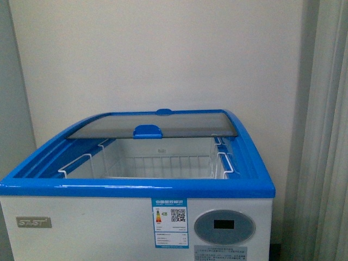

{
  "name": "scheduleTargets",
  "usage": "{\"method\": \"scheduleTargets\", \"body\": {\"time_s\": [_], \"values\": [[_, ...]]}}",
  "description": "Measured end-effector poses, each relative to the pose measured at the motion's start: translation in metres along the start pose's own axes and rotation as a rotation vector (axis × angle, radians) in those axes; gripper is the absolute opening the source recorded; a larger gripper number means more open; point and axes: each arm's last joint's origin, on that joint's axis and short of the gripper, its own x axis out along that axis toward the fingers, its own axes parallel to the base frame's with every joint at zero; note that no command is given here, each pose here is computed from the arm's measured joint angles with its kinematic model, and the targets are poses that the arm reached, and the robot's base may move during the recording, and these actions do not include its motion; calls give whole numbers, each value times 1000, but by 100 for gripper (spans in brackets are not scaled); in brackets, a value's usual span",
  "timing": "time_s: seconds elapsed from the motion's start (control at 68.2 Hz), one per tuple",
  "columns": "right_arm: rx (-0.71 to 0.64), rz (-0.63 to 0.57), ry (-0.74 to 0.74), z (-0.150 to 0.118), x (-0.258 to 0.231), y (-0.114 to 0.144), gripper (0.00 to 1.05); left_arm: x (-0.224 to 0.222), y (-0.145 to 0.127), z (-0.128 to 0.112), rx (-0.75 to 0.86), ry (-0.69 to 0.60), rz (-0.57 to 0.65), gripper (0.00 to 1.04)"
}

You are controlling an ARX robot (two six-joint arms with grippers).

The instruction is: Put drink in fridge

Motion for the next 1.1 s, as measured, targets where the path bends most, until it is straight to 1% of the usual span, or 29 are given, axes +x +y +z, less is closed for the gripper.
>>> {"method": "scheduleTargets", "body": {"time_s": [0.513,0.572,0.821,0.982,1.012,1.085,1.099], "values": [[0,0,1,-24,0,0,3,0,0,0,0,0,0,3],[0,-1,-4,-30,0,0,3,0,0,0,0,0,0,3],[-2,0,-14,-30,-1,0,3,0,0,0,0,0,0,3],[-1,0,-14,-30,-1,0,33,0,0,0,0,0,0,32],[-1,0,-14,-30,-1,0,36,0,0,0,0,0,0,36],[-1,0,-14,-30,-1,0,50,0,0,0,0,0,0,50],[-1,0,-14,-30,-1,0,52,0,0,0,0,0,0,52]]}}
